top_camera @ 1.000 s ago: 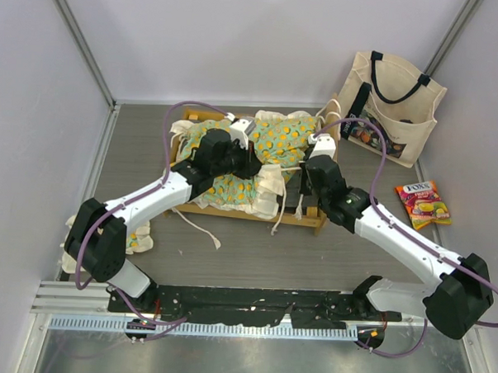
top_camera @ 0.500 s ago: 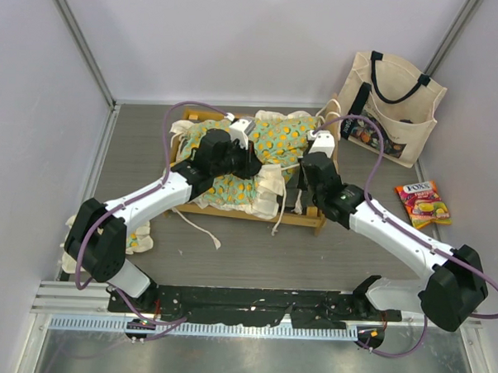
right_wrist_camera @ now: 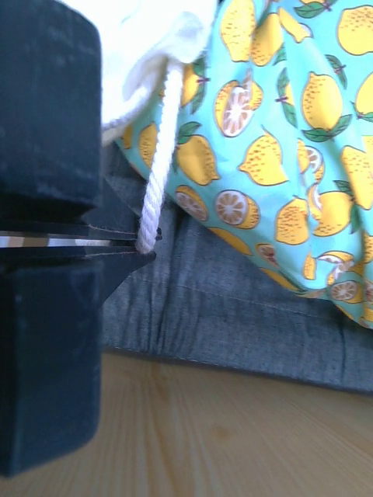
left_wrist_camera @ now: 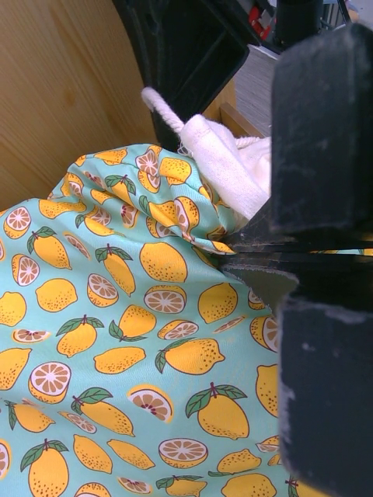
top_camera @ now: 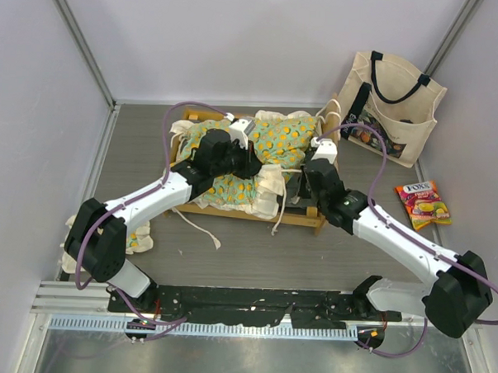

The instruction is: Set up the pet bed

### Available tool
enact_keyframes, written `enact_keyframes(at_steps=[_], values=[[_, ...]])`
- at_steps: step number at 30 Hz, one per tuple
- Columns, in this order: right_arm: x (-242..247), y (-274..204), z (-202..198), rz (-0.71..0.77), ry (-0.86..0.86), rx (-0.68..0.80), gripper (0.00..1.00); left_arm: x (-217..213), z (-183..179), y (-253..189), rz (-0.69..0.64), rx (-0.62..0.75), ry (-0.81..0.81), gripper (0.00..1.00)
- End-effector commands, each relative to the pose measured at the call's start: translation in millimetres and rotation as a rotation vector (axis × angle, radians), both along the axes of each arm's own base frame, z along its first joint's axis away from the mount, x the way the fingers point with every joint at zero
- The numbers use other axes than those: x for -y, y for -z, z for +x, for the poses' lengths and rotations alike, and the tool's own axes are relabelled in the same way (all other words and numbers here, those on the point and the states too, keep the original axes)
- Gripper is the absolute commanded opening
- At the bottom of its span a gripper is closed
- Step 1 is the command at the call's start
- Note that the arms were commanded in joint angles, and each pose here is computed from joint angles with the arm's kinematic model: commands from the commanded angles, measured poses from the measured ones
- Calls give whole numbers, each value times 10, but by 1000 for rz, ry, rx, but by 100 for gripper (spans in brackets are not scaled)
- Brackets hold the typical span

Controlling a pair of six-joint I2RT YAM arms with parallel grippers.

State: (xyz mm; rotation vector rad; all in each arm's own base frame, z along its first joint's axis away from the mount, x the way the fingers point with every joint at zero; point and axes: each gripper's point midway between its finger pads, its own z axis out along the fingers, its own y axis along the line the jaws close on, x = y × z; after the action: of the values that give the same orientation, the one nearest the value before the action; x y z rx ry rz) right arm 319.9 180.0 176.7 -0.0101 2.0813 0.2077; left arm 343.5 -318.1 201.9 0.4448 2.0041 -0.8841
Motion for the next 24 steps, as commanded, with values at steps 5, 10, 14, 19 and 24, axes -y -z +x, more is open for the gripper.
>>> enact_keyframes(at_steps=[5, 10, 14, 19, 24], values=[[-90, -322, -237, 165, -71, 22, 1, -25, 79, -241, -38, 70, -19, 0], [-39, -283, -306, 159, -72, 13, 1, -30, 80, -241, -38, 69, -23, 0], [-11, -25, -269, 94, -56, -35, 1, -7, 79, -237, -44, 64, -14, 0], [-20, 160, -197, 65, -36, -55, 1, -3, 65, -246, -48, 62, -9, 0], [35, 393, -210, -29, -44, -114, 1, 32, 39, -224, -51, 50, 15, 0]])
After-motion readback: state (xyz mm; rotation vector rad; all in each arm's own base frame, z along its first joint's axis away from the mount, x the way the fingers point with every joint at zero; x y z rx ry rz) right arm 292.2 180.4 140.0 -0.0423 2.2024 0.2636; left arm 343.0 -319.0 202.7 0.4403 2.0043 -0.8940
